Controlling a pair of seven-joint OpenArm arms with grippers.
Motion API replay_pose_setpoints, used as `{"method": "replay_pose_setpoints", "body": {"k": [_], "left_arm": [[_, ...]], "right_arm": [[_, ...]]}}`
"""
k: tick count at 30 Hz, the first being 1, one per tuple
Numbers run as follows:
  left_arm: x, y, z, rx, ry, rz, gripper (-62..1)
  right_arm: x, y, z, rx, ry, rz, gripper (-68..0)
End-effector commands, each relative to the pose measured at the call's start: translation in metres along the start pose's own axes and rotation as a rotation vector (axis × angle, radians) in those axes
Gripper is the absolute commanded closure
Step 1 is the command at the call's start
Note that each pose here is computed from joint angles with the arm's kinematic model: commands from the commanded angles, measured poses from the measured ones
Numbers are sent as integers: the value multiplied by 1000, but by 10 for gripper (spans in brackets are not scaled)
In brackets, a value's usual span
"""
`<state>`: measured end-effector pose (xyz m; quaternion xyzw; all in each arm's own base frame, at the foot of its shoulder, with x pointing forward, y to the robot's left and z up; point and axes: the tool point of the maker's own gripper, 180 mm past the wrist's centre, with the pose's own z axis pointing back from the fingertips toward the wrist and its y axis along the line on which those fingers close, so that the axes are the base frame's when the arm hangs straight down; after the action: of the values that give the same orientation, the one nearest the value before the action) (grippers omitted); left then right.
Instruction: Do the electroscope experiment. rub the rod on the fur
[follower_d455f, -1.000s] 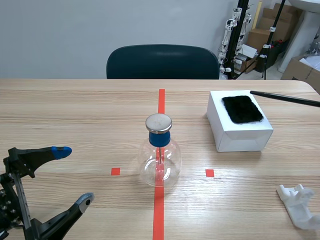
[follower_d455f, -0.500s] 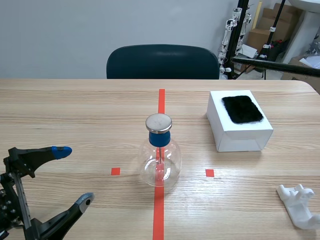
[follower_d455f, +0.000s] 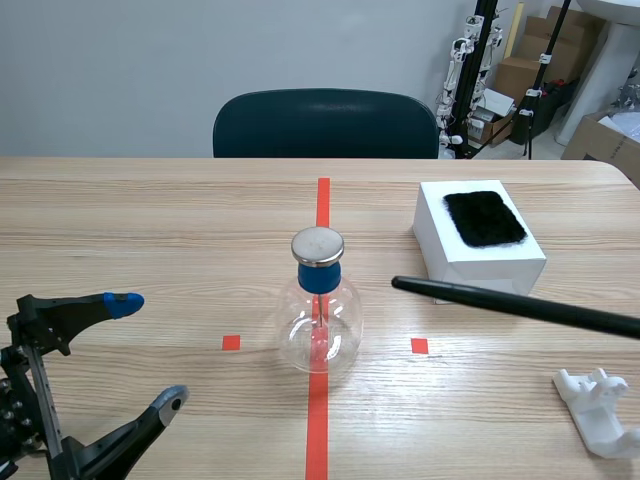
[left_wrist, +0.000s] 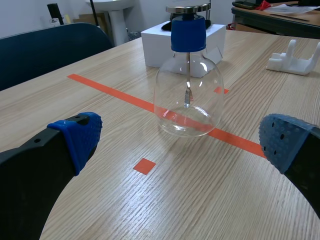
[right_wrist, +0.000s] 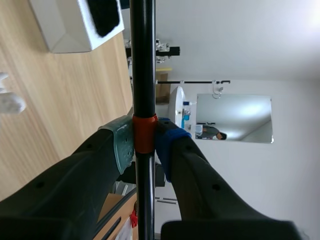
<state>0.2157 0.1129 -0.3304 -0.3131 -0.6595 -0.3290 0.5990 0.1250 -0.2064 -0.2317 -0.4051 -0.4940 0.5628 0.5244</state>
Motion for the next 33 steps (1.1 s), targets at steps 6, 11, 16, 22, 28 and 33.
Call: {"method": "replay_pose_setpoints", "body": {"k": [6,11,16,22,28,33], "left_arm": [[8,5,-1,9,-28,-15,-623],[8,5,-1,9,-28,-15,-623],[8,5,0,9,-27,-15,-623],[8,5,0,9,-27,-15,-623],[8,5,0,9,-27,-15,-623],[8,5,0,9,-28,-15,-623]], "right_arm": [[8,1,16,13,-30,-10,-4],[14,4,29,44,-51,-34,-4],[12,1,38,22,-35,-64,-4],[3,5,43,36,-9,-64,-4],[-2,5,44,25,13,-86,-4],[-6,3,42,10,36,-88,-4]]}}
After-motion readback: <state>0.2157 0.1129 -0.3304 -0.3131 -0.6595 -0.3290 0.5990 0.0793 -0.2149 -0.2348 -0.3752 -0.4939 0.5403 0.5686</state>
